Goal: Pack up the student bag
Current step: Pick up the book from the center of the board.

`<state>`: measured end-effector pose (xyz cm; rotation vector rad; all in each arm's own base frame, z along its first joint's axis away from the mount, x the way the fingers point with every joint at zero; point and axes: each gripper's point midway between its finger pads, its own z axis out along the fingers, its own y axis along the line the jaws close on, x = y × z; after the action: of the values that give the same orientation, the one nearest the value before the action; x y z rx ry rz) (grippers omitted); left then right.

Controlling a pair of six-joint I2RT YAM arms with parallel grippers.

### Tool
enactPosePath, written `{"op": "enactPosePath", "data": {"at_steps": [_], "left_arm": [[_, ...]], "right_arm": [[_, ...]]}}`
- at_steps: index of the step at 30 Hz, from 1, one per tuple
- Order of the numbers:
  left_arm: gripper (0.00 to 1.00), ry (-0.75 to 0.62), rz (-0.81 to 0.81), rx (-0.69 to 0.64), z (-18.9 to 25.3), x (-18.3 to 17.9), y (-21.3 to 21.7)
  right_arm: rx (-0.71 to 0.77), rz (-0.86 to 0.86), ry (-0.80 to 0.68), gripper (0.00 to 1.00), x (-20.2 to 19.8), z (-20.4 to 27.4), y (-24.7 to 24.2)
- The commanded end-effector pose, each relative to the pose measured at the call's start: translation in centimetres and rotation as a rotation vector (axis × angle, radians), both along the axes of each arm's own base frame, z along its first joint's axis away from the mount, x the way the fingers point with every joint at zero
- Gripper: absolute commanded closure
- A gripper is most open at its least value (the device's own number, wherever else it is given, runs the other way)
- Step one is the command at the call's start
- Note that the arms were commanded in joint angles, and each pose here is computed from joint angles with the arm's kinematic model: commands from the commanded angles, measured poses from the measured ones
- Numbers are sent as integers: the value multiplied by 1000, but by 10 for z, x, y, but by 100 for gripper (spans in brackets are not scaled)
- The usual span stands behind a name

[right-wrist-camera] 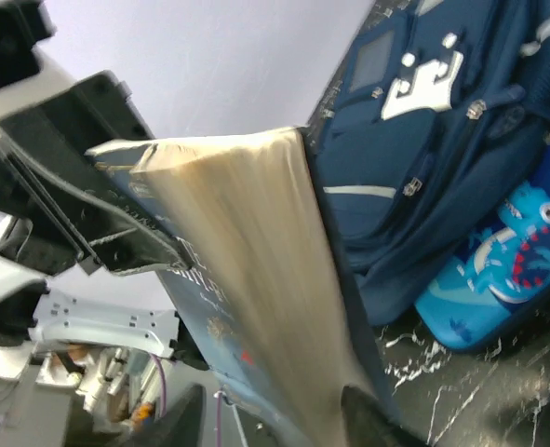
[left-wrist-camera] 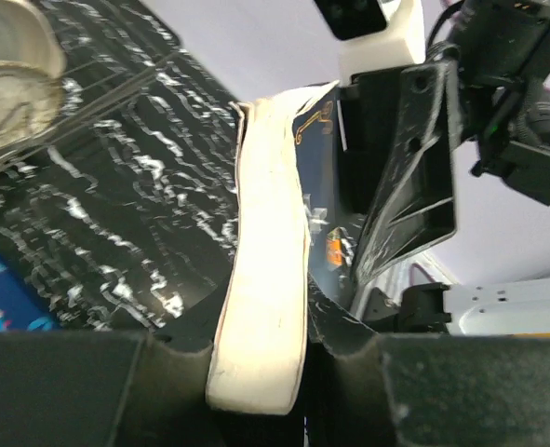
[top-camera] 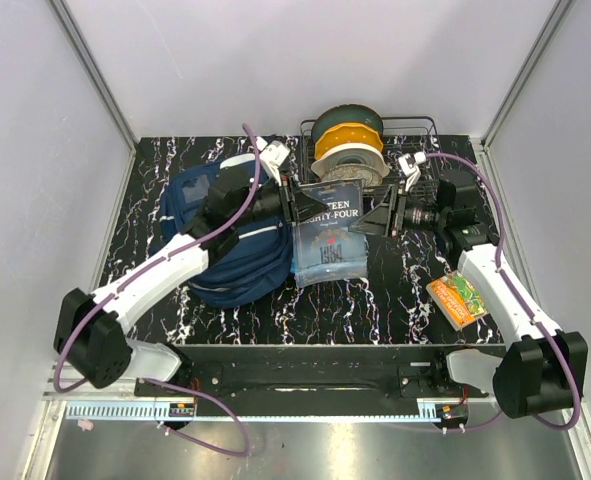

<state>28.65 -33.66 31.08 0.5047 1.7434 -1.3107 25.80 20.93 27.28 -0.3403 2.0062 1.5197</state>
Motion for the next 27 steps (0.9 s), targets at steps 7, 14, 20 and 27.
{"op": "enactPosePath", "data": {"at_steps": [7, 14, 20, 27], "left_arm": [[100, -123, 624, -8, 44, 36, 142], [100, -89, 810, -147, 64, 28, 188], [100, -25, 804, -237, 68, 21, 189], [100, 7, 738, -342, 67, 19, 178]], "right_arm": [[-7, -395, 147, 6, 53, -16, -18], [100, -325, 225, 0, 23, -27, 40], [300, -292, 186, 0, 9, -4, 74], [410, -160, 305, 0, 8, -6, 109]]}}
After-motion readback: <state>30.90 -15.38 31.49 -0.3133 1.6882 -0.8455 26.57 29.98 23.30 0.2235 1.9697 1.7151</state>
